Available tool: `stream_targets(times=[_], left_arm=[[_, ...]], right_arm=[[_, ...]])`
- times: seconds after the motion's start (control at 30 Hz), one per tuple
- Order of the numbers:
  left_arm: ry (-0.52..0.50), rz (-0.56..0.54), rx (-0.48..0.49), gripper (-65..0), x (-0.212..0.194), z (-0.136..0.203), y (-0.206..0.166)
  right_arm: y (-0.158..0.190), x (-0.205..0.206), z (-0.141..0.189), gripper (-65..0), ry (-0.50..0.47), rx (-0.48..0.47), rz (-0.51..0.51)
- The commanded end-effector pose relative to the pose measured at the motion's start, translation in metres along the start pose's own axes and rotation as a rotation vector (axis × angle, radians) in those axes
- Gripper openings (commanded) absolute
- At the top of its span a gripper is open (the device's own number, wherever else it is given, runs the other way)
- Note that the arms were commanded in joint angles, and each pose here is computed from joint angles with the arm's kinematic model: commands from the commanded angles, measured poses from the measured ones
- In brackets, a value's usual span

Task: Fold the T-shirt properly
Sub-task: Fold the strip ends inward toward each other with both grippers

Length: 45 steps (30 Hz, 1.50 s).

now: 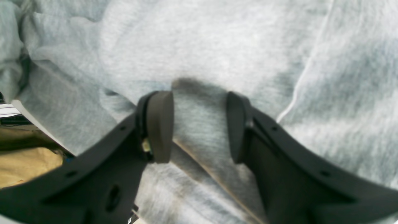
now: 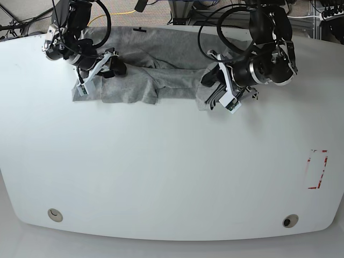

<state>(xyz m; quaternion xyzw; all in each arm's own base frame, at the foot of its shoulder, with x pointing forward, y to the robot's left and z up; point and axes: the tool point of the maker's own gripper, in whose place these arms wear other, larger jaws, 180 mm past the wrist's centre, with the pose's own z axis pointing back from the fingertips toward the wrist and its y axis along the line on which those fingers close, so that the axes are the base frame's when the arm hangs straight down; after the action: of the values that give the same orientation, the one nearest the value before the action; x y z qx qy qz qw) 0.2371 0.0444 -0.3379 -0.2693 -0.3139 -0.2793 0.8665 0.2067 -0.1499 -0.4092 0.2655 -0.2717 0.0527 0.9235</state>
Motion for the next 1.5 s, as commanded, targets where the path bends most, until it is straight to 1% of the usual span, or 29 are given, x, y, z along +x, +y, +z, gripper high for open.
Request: stream_targets(times=[0.0, 0.07, 0.1, 0.2, 0.3, 0.37, 0.47, 0.6, 0.7, 0.8, 0.87, 1.0, 1.1, 1.23, 1.27, 1.3, 1.37, 1.43, 1.47], left_arm=[[-0.043, -0.018, -0.017, -64.4, 0.012, 0.001, -0.006], [-0.028, -0.014, -0.008, -64.3, 0.011, -0.001, -0.006], [-0.013, -0.022, -0.007, -63.1, 0.010, -0.004, -0.008], [0.008, -0.049, -0.022, -53.3, 0.010, -0.009, -0.015], [0.014, -0.070, -0.052, -41.8, 0.011, -0.014, -0.025], [0.010, -0.082, -0.076, -37.4, 0.014, -0.018, -0.034], [-0.004, -0.101, -0.115, -34.2, 0.021, -0.024, -0.051], [-0.024, -0.170, -0.131, -33.8, 0.034, -0.022, -0.058], [-0.032, -0.169, -0.139, -33.8, 0.037, -0.019, -0.057], [-0.037, -0.135, -0.088, -33.8, 0.035, -0.012, -0.040], [-0.022, -0.119, -0.038, -33.8, 0.028, -0.004, -0.020], [0.007, -0.111, 0.012, -33.8, 0.017, 0.006, -0.002], [0.055, -0.098, 0.038, -33.8, -0.003, 0.015, 0.008], [0.084, -0.091, 0.042, -33.8, -0.020, 0.019, 0.015], [0.085, -0.087, 0.041, -33.8, -0.024, 0.020, 0.017], [0.083, -0.077, 0.037, -33.8, -0.029, 0.020, 0.017], [0.087, -0.054, 0.029, -33.8, -0.040, 0.020, 0.018], [0.098, -0.025, 0.021, -33.8, -0.051, 0.019, 0.022], [0.101, -0.016, 0.019, -33.8, -0.054, 0.018, 0.025]], right_arm=[[0.000, 0.007, 0.003, -38.8, -0.018, -0.001, 0.019], [0.000, 0.007, 0.003, -38.8, -0.018, -0.001, 0.019], [0.000, 0.007, 0.003, -38.8, -0.018, -0.001, 0.019], [0.000, 0.007, 0.003, -38.8, -0.018, -0.001, 0.019], [0.000, 0.007, 0.003, -38.8, -0.018, -0.001, 0.019], [0.000, 0.007, 0.003, -38.8, -0.017, 0.001, 0.020], [0.000, 0.007, 0.003, -38.8, -0.017, 0.001, 0.020], [-0.002, 0.007, 0.004, -38.8, -0.015, -0.004, 0.024], [-0.005, 0.009, 0.007, -38.8, -0.013, -0.012, 0.034], [-0.005, 0.009, 0.007, -38.8, -0.015, -0.011, 0.034], [-0.004, 0.015, 0.007, -38.4, -0.025, -0.011, 0.043], [-0.001, 0.033, 0.013, -38.0, -0.060, -0.021, 0.088], [0.003, 0.045, 0.021, -38.0, -0.082, -0.038, 0.132], [0.008, 0.063, 0.027, -38.0, -0.087, -0.056, 0.187], [0.008, 0.065, 0.028, -37.7, -0.089, -0.060, 0.188], [0.006, 0.065, 0.030, -36.0, -0.094, -0.069, 0.174], [-0.004, 0.065, 0.039, -30.4, -0.119, -0.106, 0.136], [-0.022, 0.068, 0.054, -20.0, -0.152, -0.163, 0.083], [-0.030, 0.067, 0.061, -16.0, -0.156, -0.190, 0.061]])
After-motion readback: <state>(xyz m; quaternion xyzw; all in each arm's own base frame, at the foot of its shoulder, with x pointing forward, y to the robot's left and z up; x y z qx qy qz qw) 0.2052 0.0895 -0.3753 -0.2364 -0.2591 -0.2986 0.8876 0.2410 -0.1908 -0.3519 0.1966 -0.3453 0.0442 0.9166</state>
